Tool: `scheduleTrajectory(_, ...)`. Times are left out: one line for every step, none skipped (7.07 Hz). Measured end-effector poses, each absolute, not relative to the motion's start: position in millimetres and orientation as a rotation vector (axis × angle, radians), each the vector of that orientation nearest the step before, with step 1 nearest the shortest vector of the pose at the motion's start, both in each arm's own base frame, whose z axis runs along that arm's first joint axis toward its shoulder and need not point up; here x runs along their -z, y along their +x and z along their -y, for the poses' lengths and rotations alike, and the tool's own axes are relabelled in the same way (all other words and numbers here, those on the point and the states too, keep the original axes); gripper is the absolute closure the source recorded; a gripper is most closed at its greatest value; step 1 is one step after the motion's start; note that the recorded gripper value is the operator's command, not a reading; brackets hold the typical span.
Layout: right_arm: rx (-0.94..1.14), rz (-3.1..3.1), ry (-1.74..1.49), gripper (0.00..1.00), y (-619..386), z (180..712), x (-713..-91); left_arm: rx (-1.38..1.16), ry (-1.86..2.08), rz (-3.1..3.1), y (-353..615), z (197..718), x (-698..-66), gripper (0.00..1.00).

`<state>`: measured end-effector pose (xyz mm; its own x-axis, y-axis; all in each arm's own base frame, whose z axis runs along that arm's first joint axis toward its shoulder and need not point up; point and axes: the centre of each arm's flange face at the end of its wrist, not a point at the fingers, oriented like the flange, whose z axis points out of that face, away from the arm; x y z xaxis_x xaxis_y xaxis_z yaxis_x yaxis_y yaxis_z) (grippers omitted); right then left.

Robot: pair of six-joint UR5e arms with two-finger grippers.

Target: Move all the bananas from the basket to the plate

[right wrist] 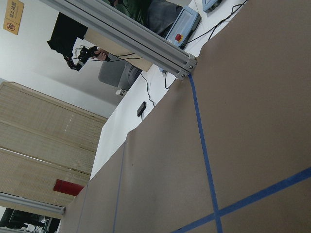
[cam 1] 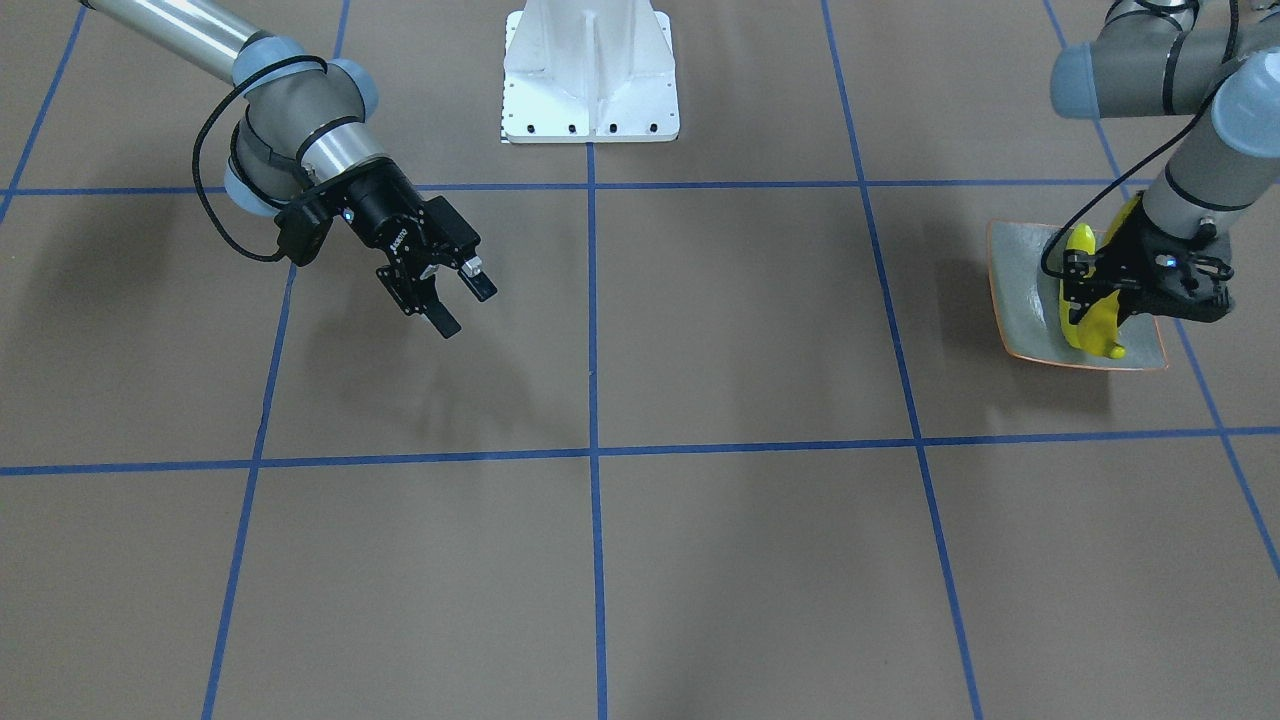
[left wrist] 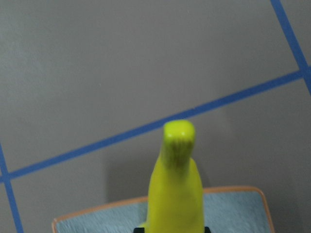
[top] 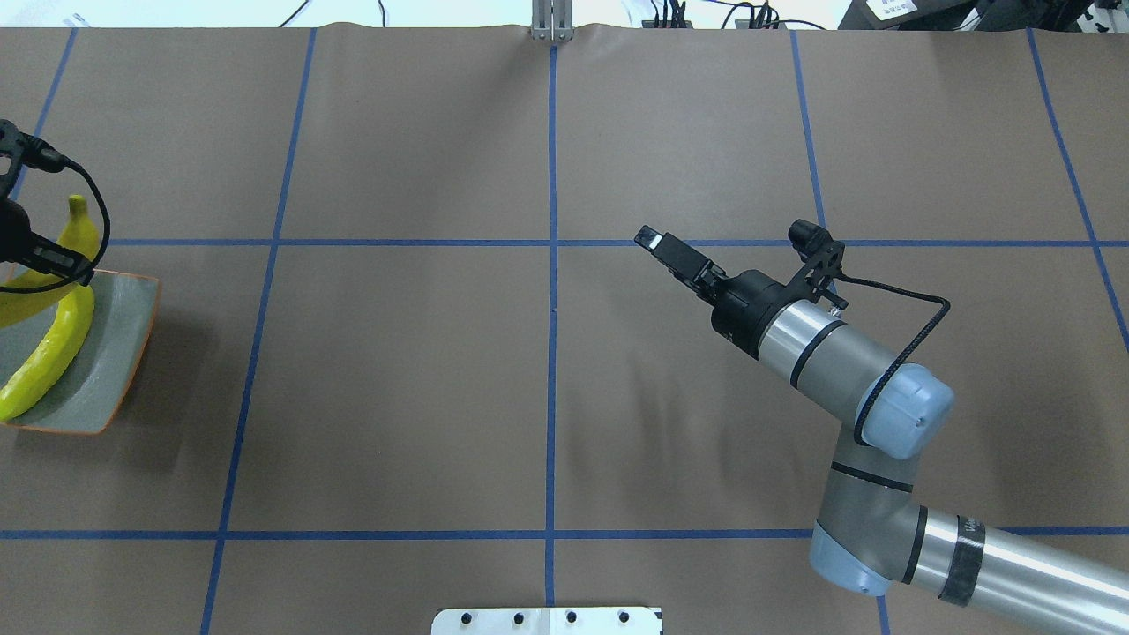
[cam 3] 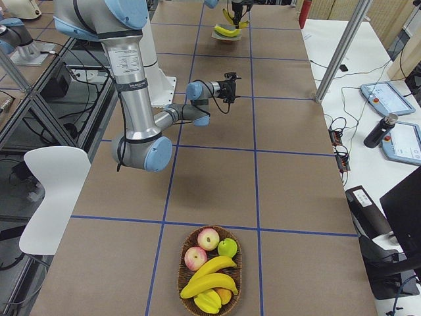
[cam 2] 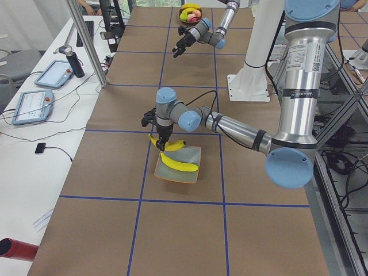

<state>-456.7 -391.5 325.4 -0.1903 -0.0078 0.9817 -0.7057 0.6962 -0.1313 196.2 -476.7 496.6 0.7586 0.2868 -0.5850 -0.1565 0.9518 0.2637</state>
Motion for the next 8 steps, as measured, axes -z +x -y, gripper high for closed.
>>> scheduleTrajectory(-0.696, 1.659, 0.584, 0.0, -457.2, 391.0, -325.5, -0.225, 0.18, -0.675, 197.4, 459.9, -499.3, 1.0)
scheduleTrajectory(-0.696, 1.659, 0.583, 0.0, -457.4, 390.9, -325.9, -0.217, 0.162, -0.675, 195.8, 447.2, -505.6, 1.0)
scheduleTrajectory(-0.696, 1.659, 0.583, 0.0, -457.5, 390.8, -326.0, -0.205, 0.141, -0.672, 196.5, 439.0, -512.8, 1.0)
scheduleTrajectory(-0.696, 1.66, 0.583, 0.0, -457.6, 390.6, -326.0, -0.192, 0.119, -0.668, 200.1, 434.7, -519.6, 1.0)
scheduleTrajectory(-0.696, 1.66, 0.583, 0.0, -457.8, 390.5, -326.1, -0.19, 0.101, -0.662, 204.8, 432.9, -528.2, 1.0)
scheduleTrajectory(-0.695, 1.659, 0.581, 0.0, -458.4, 389.9, -326.3, -0.194, 0.093, -0.66, 209.3, 432.2, -535.2, 1.0)
scheduleTrajectory(-0.694, 1.658, 0.58, 0.0, -459.1, 389.6, -326.8, -0.201, 0.088, -0.659, 214.7, 431.2, -542.6, 1.0)
scheduleTrajectory(-0.693, 1.658, 0.579, 0.0, -459.7, 389.6, -327.0, -0.205, 0.086, -0.663, 220.6, 430.0, -547.5, 1.0)
